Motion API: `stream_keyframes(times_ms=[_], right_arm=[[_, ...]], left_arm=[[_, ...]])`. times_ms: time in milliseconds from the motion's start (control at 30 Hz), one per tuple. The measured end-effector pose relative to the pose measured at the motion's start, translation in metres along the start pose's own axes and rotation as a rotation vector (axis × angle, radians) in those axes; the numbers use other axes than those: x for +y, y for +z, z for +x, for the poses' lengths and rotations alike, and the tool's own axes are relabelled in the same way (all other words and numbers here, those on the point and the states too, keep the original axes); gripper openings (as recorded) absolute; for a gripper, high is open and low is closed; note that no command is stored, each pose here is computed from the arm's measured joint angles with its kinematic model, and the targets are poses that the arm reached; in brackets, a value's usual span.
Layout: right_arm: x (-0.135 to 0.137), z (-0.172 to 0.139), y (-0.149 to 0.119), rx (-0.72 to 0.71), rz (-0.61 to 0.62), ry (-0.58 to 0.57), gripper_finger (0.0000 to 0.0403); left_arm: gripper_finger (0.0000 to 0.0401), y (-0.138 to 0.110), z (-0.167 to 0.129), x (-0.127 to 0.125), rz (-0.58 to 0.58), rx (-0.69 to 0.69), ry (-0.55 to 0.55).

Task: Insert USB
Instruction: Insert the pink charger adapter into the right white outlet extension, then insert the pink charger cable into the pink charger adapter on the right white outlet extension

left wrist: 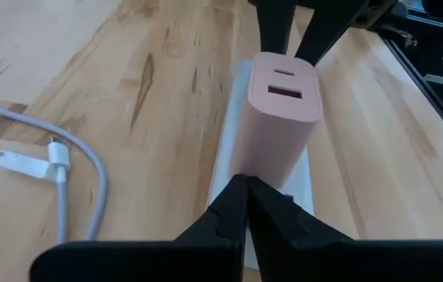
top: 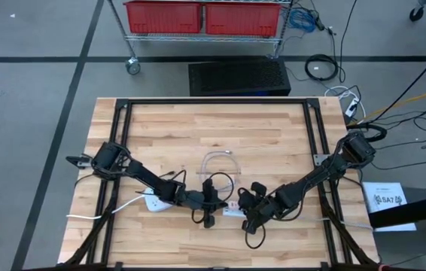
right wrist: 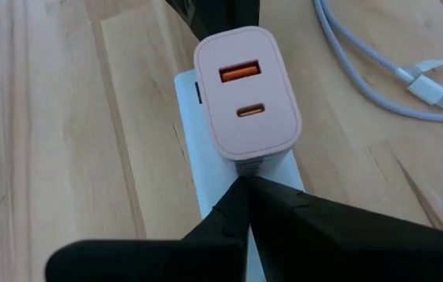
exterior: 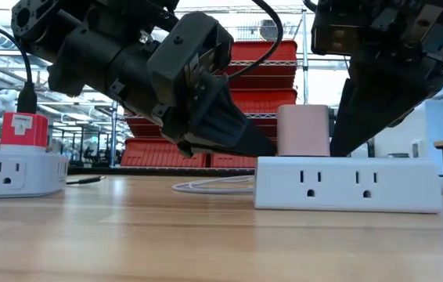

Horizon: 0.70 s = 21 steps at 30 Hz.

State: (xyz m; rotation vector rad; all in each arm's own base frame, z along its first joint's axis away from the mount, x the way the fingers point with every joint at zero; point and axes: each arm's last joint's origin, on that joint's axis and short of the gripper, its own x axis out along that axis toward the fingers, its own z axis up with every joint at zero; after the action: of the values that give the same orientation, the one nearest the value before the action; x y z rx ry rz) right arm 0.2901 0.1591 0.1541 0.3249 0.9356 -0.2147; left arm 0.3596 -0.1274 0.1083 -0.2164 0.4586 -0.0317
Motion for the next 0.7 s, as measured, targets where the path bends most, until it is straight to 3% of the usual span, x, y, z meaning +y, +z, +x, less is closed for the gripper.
stream_keyframes(times_ms=[267,700], right_arm=[[0.000,-0.001,0.000,-0.003,0.003,-0.001,0.0012],[-0.009,-0.027,0.004,0.025,-0.004,-0.023,0.0120]], left_arm=[[0.0022,-0.002,0.000,0.001,0.008,0.028,0.012],[0.0021,-0.004,0.001,0.002,0.012,0.031,0.025]])
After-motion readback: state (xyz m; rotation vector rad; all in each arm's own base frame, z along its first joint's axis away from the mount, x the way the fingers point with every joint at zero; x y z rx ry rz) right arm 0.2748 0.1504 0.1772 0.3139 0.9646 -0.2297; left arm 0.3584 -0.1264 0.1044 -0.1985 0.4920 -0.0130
